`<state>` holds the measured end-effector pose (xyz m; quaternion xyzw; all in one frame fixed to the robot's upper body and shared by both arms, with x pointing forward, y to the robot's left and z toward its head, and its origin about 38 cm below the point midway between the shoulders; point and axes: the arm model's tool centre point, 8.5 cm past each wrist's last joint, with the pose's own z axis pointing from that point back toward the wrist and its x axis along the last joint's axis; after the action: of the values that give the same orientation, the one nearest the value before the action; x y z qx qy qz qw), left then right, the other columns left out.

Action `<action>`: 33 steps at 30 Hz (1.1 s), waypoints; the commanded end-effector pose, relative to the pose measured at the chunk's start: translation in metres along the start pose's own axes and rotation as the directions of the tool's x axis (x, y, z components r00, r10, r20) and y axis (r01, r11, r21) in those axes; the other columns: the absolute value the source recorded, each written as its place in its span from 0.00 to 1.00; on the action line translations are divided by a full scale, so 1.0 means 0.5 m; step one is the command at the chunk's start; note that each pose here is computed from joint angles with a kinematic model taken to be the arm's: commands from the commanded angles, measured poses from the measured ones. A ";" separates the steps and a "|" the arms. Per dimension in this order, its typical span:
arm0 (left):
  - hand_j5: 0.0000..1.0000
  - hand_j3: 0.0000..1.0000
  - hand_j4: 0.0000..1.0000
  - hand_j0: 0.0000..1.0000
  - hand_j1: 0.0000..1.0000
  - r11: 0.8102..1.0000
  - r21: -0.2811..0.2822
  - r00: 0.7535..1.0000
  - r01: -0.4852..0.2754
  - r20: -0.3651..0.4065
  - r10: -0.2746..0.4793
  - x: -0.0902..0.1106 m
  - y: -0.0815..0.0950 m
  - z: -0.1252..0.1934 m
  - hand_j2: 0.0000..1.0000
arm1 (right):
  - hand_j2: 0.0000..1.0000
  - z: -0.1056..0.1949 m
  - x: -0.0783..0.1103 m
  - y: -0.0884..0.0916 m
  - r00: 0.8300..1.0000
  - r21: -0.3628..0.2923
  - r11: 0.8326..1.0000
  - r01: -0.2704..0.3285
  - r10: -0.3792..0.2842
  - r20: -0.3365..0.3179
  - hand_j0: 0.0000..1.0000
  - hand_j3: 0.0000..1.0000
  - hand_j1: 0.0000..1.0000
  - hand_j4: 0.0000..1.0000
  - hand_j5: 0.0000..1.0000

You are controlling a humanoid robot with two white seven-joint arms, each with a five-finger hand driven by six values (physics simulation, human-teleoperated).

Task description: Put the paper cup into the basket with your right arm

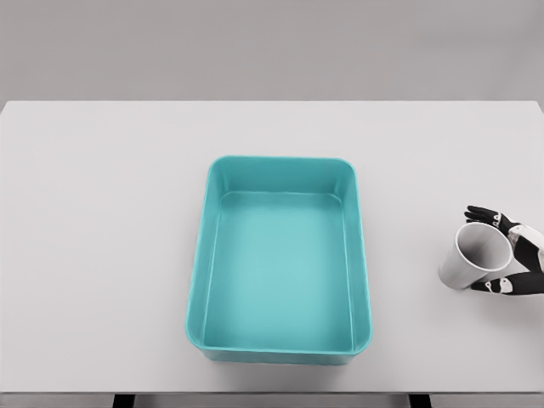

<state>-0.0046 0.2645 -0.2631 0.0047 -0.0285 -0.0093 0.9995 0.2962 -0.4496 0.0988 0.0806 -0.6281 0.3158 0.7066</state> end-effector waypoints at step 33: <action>1.00 1.00 1.00 1.00 1.00 1.000 -0.001 1.000 0.000 0.000 0.000 0.000 0.000 0.000 1.00 | 0.49 -0.009 0.008 0.006 1.000 -0.049 0.999 0.002 -0.001 0.019 0.49 0.49 0.49 0.49 0.49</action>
<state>-0.0046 0.2645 -0.2631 0.0045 -0.0285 -0.0093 0.9995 0.2990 -0.4429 0.1010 0.0668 -0.6428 0.2996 0.7019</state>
